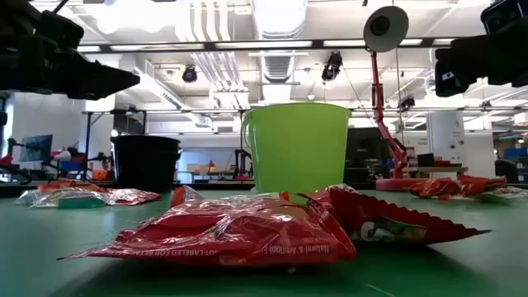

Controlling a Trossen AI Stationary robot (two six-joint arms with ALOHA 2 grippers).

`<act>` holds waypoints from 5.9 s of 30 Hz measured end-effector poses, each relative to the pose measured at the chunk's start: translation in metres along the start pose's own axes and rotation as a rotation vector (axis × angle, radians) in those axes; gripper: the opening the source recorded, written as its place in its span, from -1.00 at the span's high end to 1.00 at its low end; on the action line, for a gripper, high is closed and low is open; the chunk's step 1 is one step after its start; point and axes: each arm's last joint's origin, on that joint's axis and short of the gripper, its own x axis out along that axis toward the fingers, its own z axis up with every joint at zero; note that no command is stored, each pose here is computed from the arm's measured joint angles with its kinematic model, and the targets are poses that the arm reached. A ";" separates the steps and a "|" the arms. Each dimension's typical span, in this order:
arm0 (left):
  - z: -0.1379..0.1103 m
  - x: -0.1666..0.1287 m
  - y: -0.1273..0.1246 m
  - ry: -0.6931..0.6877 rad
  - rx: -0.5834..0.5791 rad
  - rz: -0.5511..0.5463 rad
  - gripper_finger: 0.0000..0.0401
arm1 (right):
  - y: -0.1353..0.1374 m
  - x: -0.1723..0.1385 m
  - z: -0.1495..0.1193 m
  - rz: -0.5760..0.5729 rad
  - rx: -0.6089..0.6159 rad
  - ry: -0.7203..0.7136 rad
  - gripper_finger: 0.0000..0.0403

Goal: Sort candy

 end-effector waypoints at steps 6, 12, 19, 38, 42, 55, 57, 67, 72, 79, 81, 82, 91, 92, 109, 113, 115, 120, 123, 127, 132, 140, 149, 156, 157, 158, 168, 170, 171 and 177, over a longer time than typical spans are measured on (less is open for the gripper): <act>0.000 0.000 0.000 0.000 0.000 -0.001 0.37 | 0.000 0.000 0.000 0.000 0.000 0.000 0.50; 0.000 0.000 0.000 0.000 0.000 0.000 0.37 | 0.000 0.000 0.000 0.000 0.000 0.000 0.50; 0.000 0.000 0.000 0.000 0.000 -0.001 0.37 | 0.000 0.000 0.000 0.000 0.000 0.000 0.50; 0.000 0.000 0.000 0.000 0.000 0.000 0.37 | 0.000 0.000 0.000 0.000 0.000 0.000 0.50; 0.000 0.000 0.000 0.000 0.000 0.000 0.37 | 0.000 0.000 0.000 0.000 0.000 0.000 0.50; 0.000 0.000 0.000 0.000 0.000 0.000 0.37 | 0.000 0.000 0.000 0.000 0.000 0.000 0.50; 0.000 0.000 0.000 0.000 0.000 0.000 0.37 | 0.000 0.000 0.000 0.000 0.000 0.000 0.50; 0.000 0.000 0.000 0.000 0.000 -0.001 0.37 | 0.000 0.000 0.000 0.000 0.000 0.000 0.50; 0.000 0.000 0.000 0.000 0.000 0.000 0.37 | 0.000 0.000 0.000 0.000 0.000 0.000 0.50; 0.000 0.000 0.000 0.000 0.000 0.000 0.37 | 0.000 0.000 0.000 -0.016 -0.019 -0.004 0.50; 0.000 0.000 0.000 0.000 0.000 -0.001 0.37 | -0.002 0.000 0.001 -0.082 -0.063 -0.002 0.50; 0.000 0.000 0.000 0.000 0.000 0.000 0.37 | -0.003 0.000 0.001 -0.115 -0.085 -0.001 0.50; 0.000 0.000 0.000 0.000 0.000 0.000 0.37 | -0.005 0.000 0.001 -0.181 -0.118 0.006 0.50; 0.000 0.000 0.000 -0.001 0.000 -0.001 0.37 | -0.005 0.000 0.001 -0.181 -0.099 0.004 0.50; 0.000 0.000 0.000 -0.001 0.000 -0.001 0.37 | -0.005 0.000 0.002 -0.181 0.155 -0.027 0.50; 0.000 0.000 0.000 0.000 0.000 0.000 0.37 | -0.005 0.000 0.002 -0.180 0.208 -0.032 0.50; 0.000 0.000 0.000 0.000 0.000 0.000 0.37 | -0.005 0.000 0.002 -0.180 0.257 -0.036 0.50; 0.000 0.000 0.000 -0.001 0.000 -0.001 0.37 | -0.005 0.000 0.002 -0.178 0.365 -0.046 0.50; 0.000 0.000 0.000 0.000 0.000 -0.001 0.37 | -0.005 0.000 0.002 -0.179 0.369 -0.046 0.50; 0.000 0.000 0.000 -0.001 0.000 -0.001 0.37 | -0.005 0.000 0.002 -0.178 0.407 -0.051 0.50; 0.001 0.000 0.000 -0.013 -0.001 0.003 0.37 | -0.006 0.000 0.002 -0.186 0.422 -0.054 0.50; 0.001 0.000 0.000 -0.014 -0.026 0.003 0.37 | -0.008 -0.001 0.002 -0.275 0.422 -0.072 0.50; 0.003 0.000 0.001 -0.033 -0.021 0.006 0.37 | -0.011 -0.002 0.002 -0.365 0.430 -0.092 0.50; 0.008 0.000 0.002 -0.081 -0.022 0.015 0.37 | -0.011 -0.002 0.002 -0.386 0.418 -0.094 0.50; 0.008 0.000 0.002 -0.081 -0.007 0.015 0.37 | -0.011 -0.002 0.002 -0.386 0.418 -0.094 0.50; 0.008 0.000 0.002 -0.081 0.013 0.016 0.37 | -0.011 -0.002 0.002 -0.386 0.418 -0.093 0.50; 0.012 -0.001 0.002 -0.121 0.050 0.027 0.37 | -0.011 -0.002 0.001 -0.387 0.415 -0.087 0.50; 0.012 -0.001 0.002 -0.122 0.050 0.027 0.37 | -0.011 -0.002 0.001 -0.387 0.415 -0.088 0.50; 0.012 -0.001 0.002 -0.123 0.050 0.027 0.37 | -0.011 -0.002 0.001 -0.387 0.415 -0.088 0.50; 0.016 -0.001 0.003 -0.162 0.049 0.036 0.37 | -0.011 -0.002 0.001 -0.387 0.415 -0.088 0.50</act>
